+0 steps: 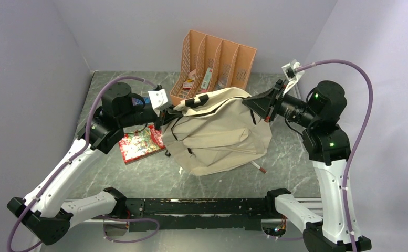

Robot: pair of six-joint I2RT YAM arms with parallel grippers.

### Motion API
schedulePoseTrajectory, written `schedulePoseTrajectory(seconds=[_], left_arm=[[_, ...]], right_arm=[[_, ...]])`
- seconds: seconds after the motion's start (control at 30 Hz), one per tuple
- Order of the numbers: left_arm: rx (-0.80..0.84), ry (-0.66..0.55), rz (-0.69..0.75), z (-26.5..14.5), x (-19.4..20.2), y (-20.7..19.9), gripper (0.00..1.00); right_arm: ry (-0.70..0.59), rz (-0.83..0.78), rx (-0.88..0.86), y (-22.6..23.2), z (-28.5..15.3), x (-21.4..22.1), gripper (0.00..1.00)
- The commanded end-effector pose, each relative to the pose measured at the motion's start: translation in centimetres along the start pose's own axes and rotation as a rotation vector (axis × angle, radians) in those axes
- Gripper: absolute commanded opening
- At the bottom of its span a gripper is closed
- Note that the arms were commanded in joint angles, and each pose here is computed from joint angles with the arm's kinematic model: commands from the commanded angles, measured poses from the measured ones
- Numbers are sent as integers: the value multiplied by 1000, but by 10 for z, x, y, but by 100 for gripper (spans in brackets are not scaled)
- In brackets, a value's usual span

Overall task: Pack the student bag
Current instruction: Unzip the student bag at the center of the board.

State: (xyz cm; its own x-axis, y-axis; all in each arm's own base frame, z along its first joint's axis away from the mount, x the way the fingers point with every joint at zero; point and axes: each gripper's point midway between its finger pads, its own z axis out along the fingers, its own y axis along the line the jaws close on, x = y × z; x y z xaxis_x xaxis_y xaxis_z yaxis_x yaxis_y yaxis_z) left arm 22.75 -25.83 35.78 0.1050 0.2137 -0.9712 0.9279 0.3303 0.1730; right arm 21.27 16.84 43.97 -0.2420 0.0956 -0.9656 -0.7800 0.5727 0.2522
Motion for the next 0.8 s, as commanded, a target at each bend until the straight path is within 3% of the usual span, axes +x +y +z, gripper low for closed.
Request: schedulePoseTrajectory(seconds=[0.0, 0.27, 0.37, 0.63, 0.77], left_arm=[[-16, -42, 55, 0, -17, 8, 5], [-42, -31, 67, -2, -15, 13, 5], [-36, -42, 69, -3, -17, 11, 5], [-171, -85, 90, -25, -25, 22, 5], [-201, -117, 108, -35, -32, 21, 5]], right_arm=[[-75, -127, -83, 24, -8, -29, 0], [-83, -185, -283, 56, -13, -32, 0], [-87, -162, -221, 43, -7, -33, 1], [-61, -58, 310, -43, -21, -8, 43], [-35, 46, 477, -67, -36, 27, 55]])
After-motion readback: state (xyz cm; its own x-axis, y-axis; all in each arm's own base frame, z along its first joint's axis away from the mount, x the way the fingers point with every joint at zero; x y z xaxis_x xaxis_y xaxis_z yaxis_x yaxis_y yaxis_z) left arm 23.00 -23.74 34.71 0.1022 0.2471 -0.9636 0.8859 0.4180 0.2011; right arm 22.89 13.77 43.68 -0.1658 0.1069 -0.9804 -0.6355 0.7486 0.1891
